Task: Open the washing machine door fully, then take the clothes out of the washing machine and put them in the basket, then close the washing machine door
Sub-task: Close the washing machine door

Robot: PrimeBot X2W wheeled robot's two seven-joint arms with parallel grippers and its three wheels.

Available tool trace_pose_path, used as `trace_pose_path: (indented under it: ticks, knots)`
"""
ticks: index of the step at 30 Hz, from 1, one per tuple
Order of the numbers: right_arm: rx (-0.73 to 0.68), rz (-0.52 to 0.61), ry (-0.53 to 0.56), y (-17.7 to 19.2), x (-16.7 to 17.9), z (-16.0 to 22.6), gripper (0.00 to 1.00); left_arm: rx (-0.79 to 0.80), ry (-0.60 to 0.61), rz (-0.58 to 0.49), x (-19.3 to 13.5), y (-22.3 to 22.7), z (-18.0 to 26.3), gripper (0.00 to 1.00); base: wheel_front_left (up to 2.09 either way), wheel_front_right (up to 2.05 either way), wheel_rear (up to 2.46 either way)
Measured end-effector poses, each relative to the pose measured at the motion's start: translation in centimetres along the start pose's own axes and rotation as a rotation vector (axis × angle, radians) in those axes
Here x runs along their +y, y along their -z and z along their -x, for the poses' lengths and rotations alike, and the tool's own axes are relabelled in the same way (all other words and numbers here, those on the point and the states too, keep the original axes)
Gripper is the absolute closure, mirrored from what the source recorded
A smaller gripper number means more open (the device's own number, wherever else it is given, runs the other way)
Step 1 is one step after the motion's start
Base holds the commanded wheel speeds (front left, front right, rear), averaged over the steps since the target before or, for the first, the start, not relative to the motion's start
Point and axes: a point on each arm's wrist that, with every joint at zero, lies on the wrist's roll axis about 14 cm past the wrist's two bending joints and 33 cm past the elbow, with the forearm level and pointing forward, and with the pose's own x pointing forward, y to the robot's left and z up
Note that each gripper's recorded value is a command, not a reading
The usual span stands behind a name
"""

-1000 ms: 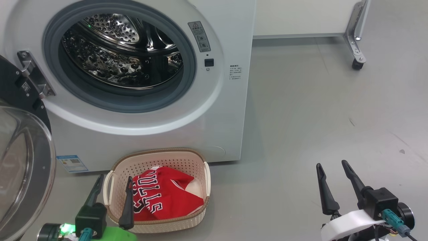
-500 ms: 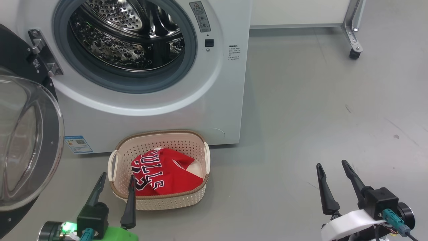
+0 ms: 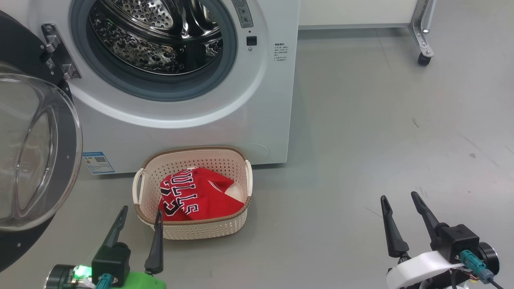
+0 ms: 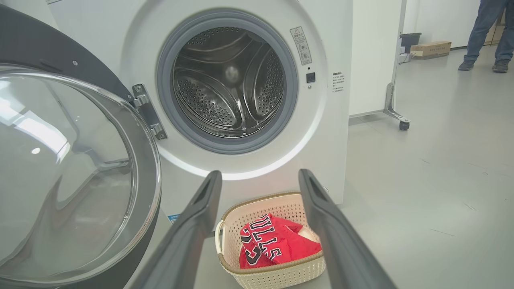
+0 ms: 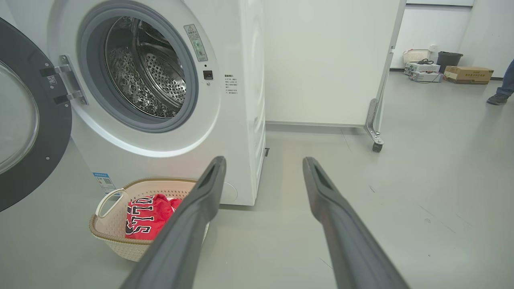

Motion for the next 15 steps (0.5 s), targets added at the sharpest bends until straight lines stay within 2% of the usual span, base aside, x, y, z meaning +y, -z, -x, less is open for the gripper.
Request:
trace_pose_path:
  ticks: [15]
  knots:
    - [-0.006,0.002,-0.009,-0.21,0.24,-0.11,0.00,-0.005,-0.007,0.001,0.19,-0.15,0.33,0.00,-0.08,0.08,0.00]
